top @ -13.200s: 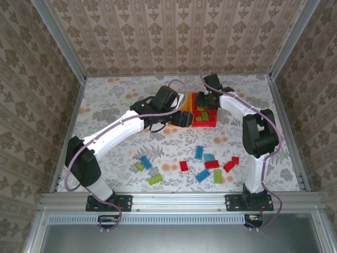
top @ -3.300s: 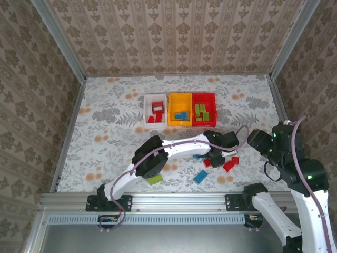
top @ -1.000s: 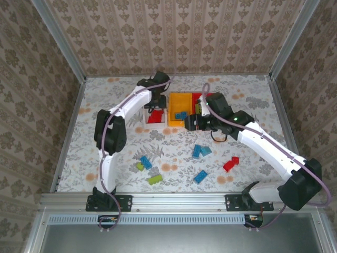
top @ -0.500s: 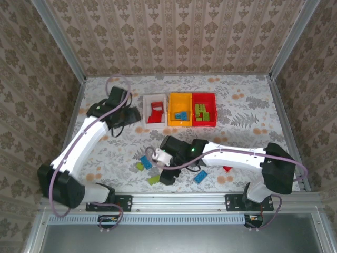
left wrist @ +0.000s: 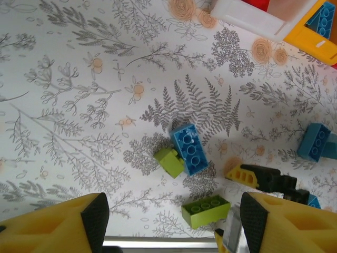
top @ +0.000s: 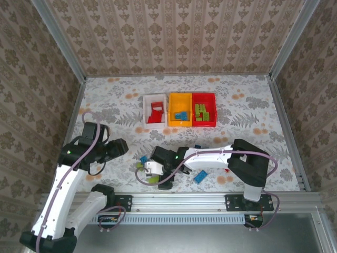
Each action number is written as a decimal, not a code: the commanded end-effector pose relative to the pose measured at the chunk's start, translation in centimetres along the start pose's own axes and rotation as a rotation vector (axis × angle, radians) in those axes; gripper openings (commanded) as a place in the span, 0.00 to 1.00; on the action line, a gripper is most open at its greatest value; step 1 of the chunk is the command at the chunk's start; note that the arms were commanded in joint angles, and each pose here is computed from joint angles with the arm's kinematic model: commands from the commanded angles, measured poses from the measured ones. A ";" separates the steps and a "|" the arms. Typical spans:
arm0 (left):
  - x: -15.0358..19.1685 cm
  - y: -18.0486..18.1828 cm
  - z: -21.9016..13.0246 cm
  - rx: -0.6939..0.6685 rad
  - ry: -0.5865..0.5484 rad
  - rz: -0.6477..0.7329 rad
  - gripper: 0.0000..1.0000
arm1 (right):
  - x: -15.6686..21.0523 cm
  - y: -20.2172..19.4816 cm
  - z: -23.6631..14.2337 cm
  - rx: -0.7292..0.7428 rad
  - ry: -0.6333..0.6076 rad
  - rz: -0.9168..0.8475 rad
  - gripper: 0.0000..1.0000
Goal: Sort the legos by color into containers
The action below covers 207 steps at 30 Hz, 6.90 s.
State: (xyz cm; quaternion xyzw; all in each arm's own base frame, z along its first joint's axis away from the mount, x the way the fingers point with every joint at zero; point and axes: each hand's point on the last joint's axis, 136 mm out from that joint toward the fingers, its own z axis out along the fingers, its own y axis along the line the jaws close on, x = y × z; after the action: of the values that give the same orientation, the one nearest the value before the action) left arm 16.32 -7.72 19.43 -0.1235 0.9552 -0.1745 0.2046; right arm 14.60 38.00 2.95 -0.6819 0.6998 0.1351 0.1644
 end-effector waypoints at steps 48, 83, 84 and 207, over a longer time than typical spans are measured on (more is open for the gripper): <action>-6.5 -27.3 6.5 0.462 -0.043 0.604 0.66 | 19.2 -33.3 -16.9 0.779 0.026 1.428 0.24; 6.2 -24.9 13.6 0.402 0.315 1.000 0.74 | 14.2 -28.7 -28.9 0.840 -0.317 1.426 0.61; 7.3 -24.8 14.2 0.390 0.342 1.027 0.75 | 14.4 -27.3 -28.9 0.816 -0.341 1.434 0.63; 0.3 -20.2 11.9 0.274 0.207 0.668 0.78 | 19.1 -13.9 -24.8 0.535 -0.231 1.846 0.67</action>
State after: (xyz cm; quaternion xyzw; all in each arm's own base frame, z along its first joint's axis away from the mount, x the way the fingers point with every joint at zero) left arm 27.09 -29.44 16.96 0.1943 0.9376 -0.2248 0.1808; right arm 27.63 9.51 18.78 0.2305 0.9387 0.1181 0.2273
